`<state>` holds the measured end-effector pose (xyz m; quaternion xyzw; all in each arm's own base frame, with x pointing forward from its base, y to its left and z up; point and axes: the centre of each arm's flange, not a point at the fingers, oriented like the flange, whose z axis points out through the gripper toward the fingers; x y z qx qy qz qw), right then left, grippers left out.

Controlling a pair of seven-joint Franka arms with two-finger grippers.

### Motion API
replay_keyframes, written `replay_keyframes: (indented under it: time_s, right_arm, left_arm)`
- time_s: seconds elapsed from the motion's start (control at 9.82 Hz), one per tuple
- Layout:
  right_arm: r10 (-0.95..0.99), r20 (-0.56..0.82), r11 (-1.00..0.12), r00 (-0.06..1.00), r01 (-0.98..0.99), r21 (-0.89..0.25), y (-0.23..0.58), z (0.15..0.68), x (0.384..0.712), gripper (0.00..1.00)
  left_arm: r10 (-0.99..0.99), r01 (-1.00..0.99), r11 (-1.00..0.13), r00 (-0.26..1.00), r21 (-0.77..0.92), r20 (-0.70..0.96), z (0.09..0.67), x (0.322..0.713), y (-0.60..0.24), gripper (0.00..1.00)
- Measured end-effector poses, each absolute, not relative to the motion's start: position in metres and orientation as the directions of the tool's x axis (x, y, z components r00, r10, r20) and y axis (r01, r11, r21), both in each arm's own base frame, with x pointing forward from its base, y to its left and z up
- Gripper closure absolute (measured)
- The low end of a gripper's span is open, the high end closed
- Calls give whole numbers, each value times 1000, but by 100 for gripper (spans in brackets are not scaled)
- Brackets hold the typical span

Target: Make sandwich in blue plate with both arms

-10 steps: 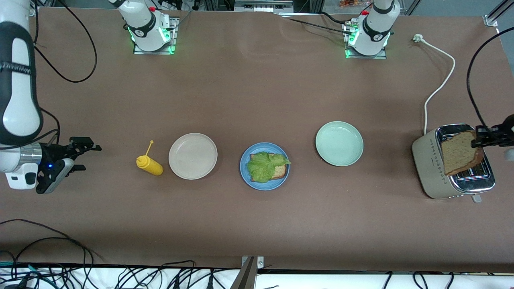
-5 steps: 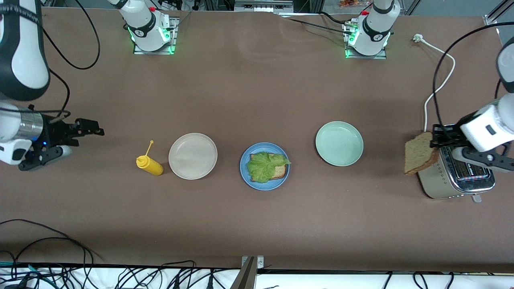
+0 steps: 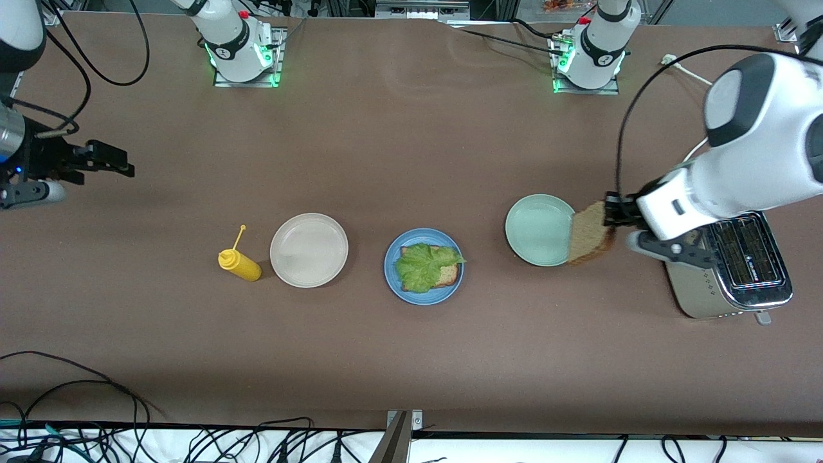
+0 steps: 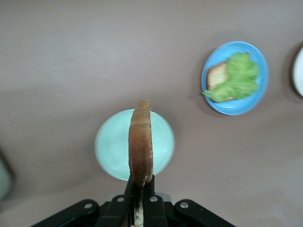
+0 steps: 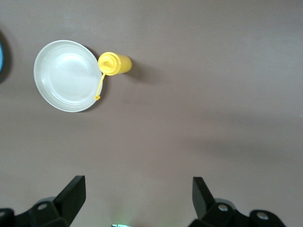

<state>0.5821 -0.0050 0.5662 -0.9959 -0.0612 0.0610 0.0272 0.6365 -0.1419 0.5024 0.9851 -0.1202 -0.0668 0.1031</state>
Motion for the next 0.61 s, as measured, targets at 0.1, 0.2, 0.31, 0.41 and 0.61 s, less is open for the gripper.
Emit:
replay_keyframes:
  time_s: [0.1,0.2,0.31,0.41,0.61]
  right_arm:
    - [117,-104,-993,988,115,-31,0,578,576,0]
    - [116,-88,-993,989,115,-16,1,589,572,0]
    - [112,-73,-994,991,112,-7,-2,597,569,0]
    - [104,-65,-995,992,104,-3,-6,601,568,0]
    - [90,-62,-996,994,90,-2,-14,601,568,0]
  left_arm:
    - [-267,-226,-936,955,269,-126,491,634,-164,92]
    - [-277,-219,-919,950,327,-143,479,634,-179,92]
    - [-270,-196,-895,953,400,-137,467,638,-193,92]
    - [-267,-181,-873,955,453,-133,455,642,-206,92]
    - [-284,-191,-846,951,498,-118,429,645,-238,92]
